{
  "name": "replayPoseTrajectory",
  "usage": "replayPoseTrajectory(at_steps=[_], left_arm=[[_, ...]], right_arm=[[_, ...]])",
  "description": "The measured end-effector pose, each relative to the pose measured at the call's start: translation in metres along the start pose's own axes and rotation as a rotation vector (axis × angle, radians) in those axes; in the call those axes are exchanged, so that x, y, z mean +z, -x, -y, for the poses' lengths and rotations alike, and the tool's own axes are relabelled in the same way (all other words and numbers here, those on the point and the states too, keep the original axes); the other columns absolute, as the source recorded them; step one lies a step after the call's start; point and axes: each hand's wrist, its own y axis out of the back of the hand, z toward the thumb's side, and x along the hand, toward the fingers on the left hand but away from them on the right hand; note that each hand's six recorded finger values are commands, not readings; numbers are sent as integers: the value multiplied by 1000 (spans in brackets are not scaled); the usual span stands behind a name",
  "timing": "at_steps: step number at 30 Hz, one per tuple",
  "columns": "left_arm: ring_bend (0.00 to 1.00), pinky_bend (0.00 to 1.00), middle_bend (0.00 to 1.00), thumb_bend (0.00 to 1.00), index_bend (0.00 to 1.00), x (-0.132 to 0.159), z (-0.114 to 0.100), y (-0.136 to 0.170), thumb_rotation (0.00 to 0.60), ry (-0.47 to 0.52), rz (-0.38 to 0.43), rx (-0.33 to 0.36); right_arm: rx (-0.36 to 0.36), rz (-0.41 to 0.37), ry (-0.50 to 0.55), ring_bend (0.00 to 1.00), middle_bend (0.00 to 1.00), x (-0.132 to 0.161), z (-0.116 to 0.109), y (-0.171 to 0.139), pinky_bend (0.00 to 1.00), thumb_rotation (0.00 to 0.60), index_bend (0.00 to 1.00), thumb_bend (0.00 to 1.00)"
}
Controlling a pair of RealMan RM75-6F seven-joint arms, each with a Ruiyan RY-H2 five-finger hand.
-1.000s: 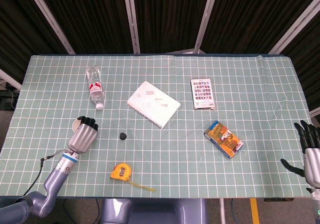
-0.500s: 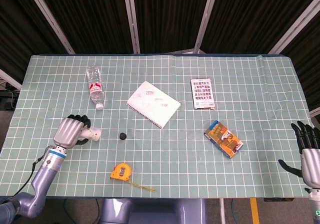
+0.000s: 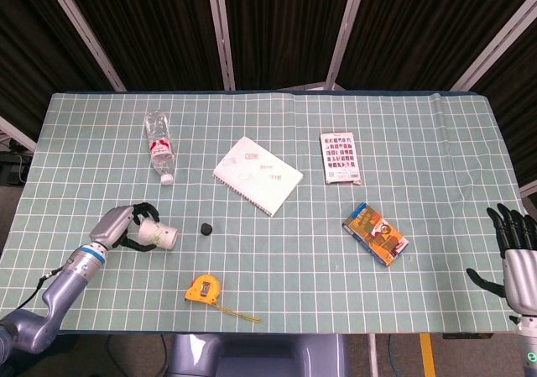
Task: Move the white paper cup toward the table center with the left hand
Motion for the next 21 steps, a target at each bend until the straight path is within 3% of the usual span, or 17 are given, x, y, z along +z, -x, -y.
replayPoseTrajectory(at_steps=[3, 10, 14, 21], left_arm=[[0, 0, 0, 0, 0, 5, -1, 1, 600, -96, 33, 9], [0, 0, 0, 0, 23, 37, -9, 11, 600, -373, 152, 127], [0, 0, 11, 0, 156, 54, -2, 17, 600, -580, 187, 157], [6, 41, 76, 0, 238, 79, 22, 20, 600, -1018, 221, 249]], right_arm=[[0, 1, 1, 0, 0, 0, 0, 0, 0, 600, 0, 0], [-2, -2, 9, 0, 0, 0, -2, 0, 0, 600, 0, 0], [-1, -1, 10, 0, 0, -1, -2, 0, 0, 600, 0, 0], [-2, 2, 12, 0, 0, -3, -3, 1, 0, 600, 0, 0]])
